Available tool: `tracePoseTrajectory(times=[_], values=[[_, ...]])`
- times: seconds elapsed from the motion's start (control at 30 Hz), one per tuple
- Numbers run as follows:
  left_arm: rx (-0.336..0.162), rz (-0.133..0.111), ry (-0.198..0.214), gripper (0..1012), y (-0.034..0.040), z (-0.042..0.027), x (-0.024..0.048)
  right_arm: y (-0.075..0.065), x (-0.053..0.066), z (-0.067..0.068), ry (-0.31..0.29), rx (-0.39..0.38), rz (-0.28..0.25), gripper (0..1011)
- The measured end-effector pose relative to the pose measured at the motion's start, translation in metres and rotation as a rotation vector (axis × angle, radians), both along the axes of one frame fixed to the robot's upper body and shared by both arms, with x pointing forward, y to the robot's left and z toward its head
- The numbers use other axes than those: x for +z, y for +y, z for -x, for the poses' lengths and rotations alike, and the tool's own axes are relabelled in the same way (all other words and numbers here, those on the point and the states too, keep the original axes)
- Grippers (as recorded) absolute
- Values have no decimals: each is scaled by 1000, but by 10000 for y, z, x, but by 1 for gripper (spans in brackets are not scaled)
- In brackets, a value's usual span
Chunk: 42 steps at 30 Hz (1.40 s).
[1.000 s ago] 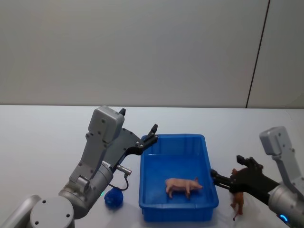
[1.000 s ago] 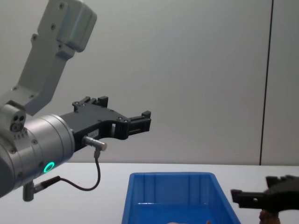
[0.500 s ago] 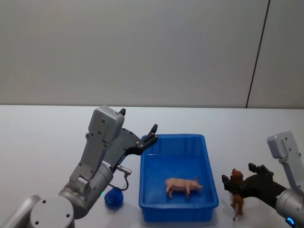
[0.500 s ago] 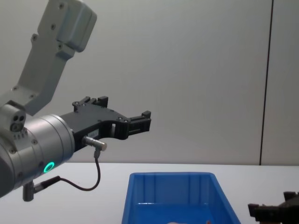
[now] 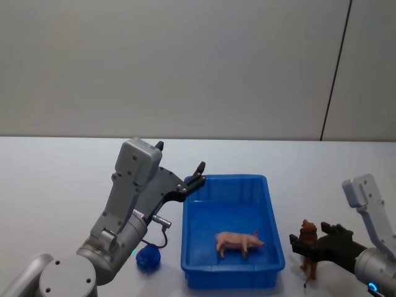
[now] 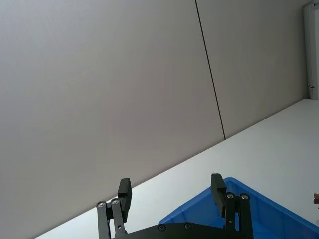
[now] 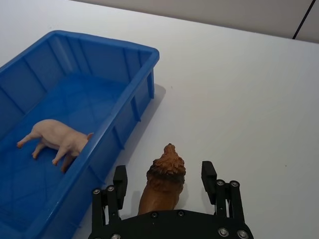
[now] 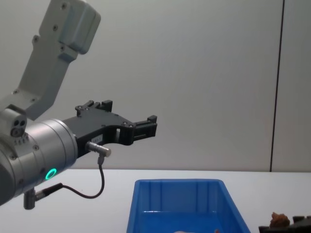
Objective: Pick up the two dolls from the table and place them into the box.
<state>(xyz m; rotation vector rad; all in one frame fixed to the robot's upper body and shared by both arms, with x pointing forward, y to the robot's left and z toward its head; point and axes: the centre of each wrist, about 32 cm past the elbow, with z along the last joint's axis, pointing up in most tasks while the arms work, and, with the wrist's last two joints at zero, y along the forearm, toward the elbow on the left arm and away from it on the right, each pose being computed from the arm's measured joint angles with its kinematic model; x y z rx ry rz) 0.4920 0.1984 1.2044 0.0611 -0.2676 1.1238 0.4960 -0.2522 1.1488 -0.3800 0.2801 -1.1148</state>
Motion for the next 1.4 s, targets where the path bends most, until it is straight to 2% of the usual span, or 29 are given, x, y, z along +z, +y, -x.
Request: tracePoseTrajectory(times=[0.23, 0.27, 0.3, 0.43, 0.5, 0.53, 0.57, 0.6, 0.8, 1.03, 1.4], values=[[0, 0, 0, 1001, 0, 0, 0, 20, -19, -67, 34, -1, -10, 743], [0, 0, 0, 1001, 0, 0, 0, 24, -22, -78, 39, -2, -12, 743], [0, 0, 0, 1001, 0, 0, 0, 27, -23, -84, 41, -2, -13, 684], [0, 0, 0, 1001, 0, 0, 0, 37, -22, -102, 45, -2, -18, 565], [0, 0, 0, 1001, 0, 0, 0, 44, -19, -107, 43, -1, -20, 546], [0, 0, 0, 1001, 0, 0, 0, 45, -17, -109, 42, -1, -21, 474], [0, 0, 0, 1001, 0, 0, 0, 47, -15, -110, 40, -1, -21, 474], [0, 0, 0, 1001, 0, 0, 0, 49, -12, -111, 33, -1, -23, 428], [0, 0, 0, 1001, 0, 0, 0, 64, 31, -112, -6, 0, -28, 420], [0, 0, 0, 1001, 0, 0, 0, 88, 137, -112, -85, 1, -37, 420], [0, 0, 0, 1001, 0, 0, 0, 183, 393, -147, -236, 44, -58, 420]])
